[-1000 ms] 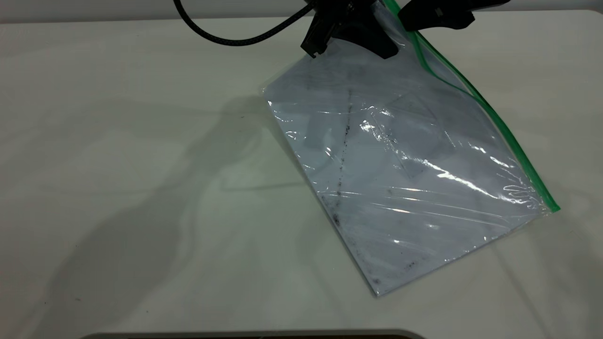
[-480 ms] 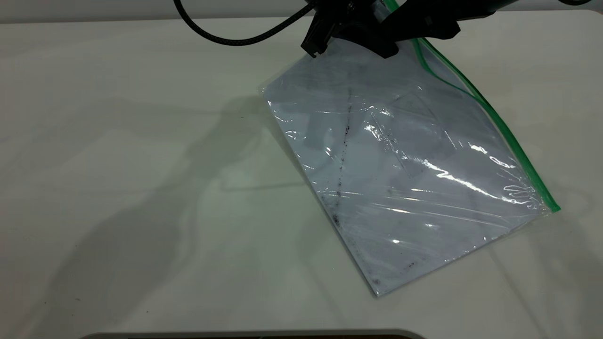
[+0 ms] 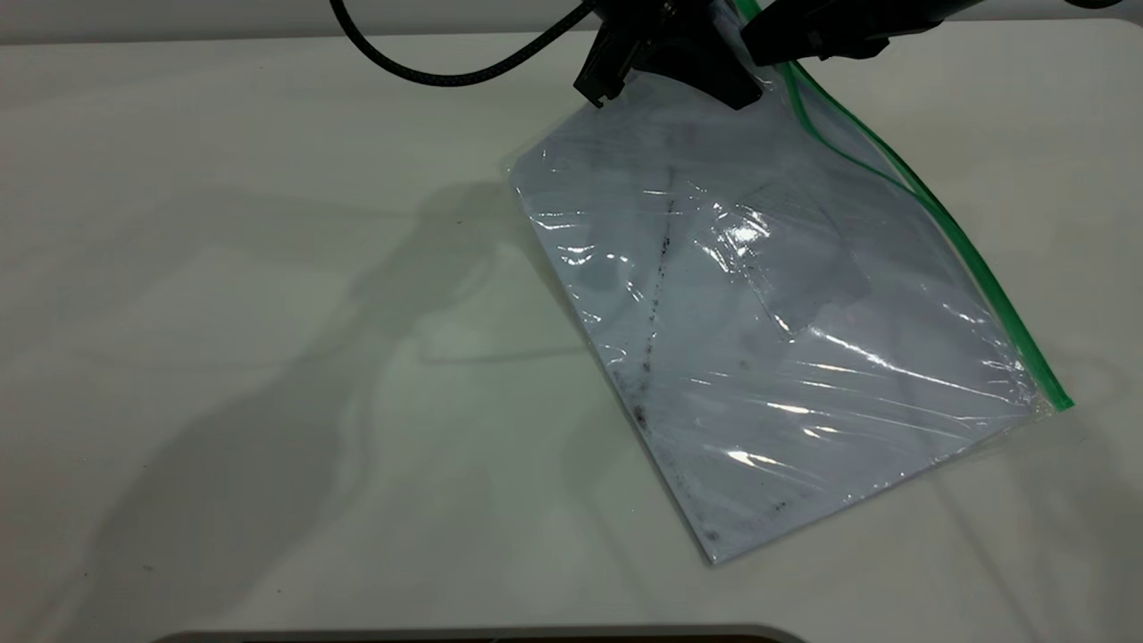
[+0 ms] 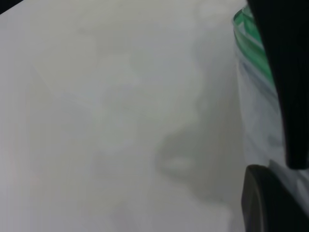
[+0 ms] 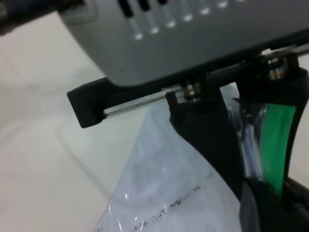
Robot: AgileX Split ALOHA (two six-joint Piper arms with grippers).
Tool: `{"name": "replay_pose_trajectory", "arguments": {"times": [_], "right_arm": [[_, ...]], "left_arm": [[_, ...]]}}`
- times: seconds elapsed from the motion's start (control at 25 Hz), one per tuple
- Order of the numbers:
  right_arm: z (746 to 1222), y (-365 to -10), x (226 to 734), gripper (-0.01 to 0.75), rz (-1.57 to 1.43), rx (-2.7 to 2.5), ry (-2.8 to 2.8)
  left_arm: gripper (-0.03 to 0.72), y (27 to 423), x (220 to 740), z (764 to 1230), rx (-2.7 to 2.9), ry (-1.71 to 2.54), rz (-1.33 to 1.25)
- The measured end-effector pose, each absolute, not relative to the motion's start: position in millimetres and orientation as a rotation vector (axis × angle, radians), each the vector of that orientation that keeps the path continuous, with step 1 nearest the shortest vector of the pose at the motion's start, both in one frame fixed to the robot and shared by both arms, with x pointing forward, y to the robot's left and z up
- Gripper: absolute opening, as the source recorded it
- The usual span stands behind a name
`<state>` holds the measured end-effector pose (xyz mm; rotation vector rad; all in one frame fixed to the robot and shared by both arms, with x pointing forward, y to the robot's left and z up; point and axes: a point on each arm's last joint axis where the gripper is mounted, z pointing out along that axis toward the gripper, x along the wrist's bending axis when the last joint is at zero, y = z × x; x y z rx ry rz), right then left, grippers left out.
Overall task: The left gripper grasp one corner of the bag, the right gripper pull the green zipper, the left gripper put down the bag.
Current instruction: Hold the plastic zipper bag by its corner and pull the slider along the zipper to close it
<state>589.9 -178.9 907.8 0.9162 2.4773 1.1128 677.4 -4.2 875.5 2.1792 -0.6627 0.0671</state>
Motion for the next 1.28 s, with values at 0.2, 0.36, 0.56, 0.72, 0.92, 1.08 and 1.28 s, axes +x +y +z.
{"name": "replay_pose_trajectory", "arguments": {"times": [0.2, 0.36, 0.56, 0.72, 0.92, 1.08, 1.28], "right_arm": [[909, -179, 591, 0.048, 1.121, 0.931, 2.465], [909, -179, 591, 0.048, 1.125, 0.939, 2.46], [909, -179, 592, 0.049, 1.126, 0.945, 2.455], [909, -179, 592, 0.051, 1.123, 0.946, 2.454], [909, -180, 592, 0.052, 1.114, 0.948, 2.453], [909, -180, 593, 0.054, 1.103, 0.952, 2.45], [908, -181, 593, 0.056, 1.084, 0.959, 2.446]], "left_arm": [[0.053, 0, 680, 883, 2.193, -0.606, 0.052], [0.053, 9, 684, 887, 2.188, -0.551, 0.023], [0.053, 20, 689, 893, 2.179, -0.514, 0.007], [0.053, 24, 690, 894, 2.172, -0.502, -0.008], [0.053, 30, 692, 895, 2.161, -0.488, -0.014], [0.053, 37, 694, 902, 2.155, -0.487, -0.019], [0.053, 50, 700, 915, 2.156, -0.461, -0.006]]}}
